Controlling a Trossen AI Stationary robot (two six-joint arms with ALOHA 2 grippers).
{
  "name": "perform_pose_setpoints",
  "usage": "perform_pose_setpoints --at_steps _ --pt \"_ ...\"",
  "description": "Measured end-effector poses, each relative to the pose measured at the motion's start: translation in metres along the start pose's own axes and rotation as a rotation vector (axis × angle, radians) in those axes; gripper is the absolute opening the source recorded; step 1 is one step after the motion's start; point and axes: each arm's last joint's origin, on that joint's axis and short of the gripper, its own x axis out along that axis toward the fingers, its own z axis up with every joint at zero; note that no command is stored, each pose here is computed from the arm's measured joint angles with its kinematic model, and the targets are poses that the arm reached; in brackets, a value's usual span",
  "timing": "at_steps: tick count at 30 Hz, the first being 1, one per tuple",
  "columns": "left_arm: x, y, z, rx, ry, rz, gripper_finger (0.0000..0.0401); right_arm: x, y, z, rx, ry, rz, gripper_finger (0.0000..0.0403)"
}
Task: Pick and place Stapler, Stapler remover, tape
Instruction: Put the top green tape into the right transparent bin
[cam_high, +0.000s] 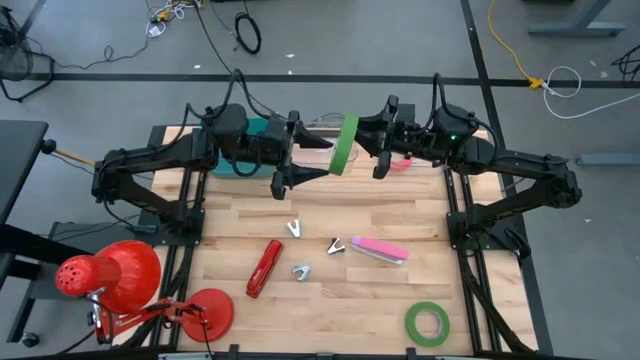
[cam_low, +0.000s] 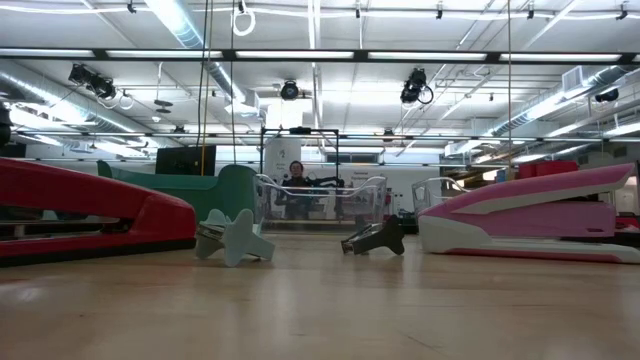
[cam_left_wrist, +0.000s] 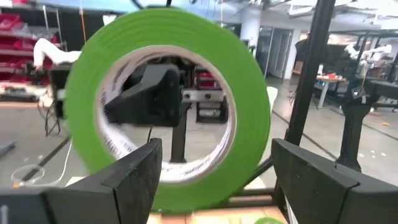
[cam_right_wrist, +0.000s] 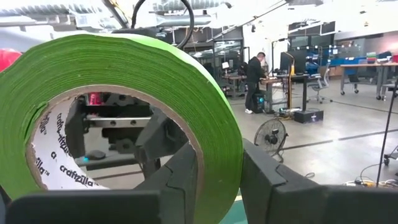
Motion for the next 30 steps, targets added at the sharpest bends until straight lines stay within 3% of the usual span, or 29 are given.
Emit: perform_pose_setpoints --at_steps 11,21,30 --pt "-0.016 0.002 0.007 -0.002 0.016 0.059 0.0304 -0.008 -0.004 0.003 -0.016 0.026 -0.018 0.009" --pt "-0.016 0.002 0.007 -0.001 0.015 0.067 0.0304 -0.011 -0.031 -0.013 0.019 0.193 -0.157 0.009" --pt "-0.016 0.002 0.007 -0.002 0.014 0.069 0.0304 -0.022 -0.062 -0.009 -0.031 0.221 -0.274 0.009"
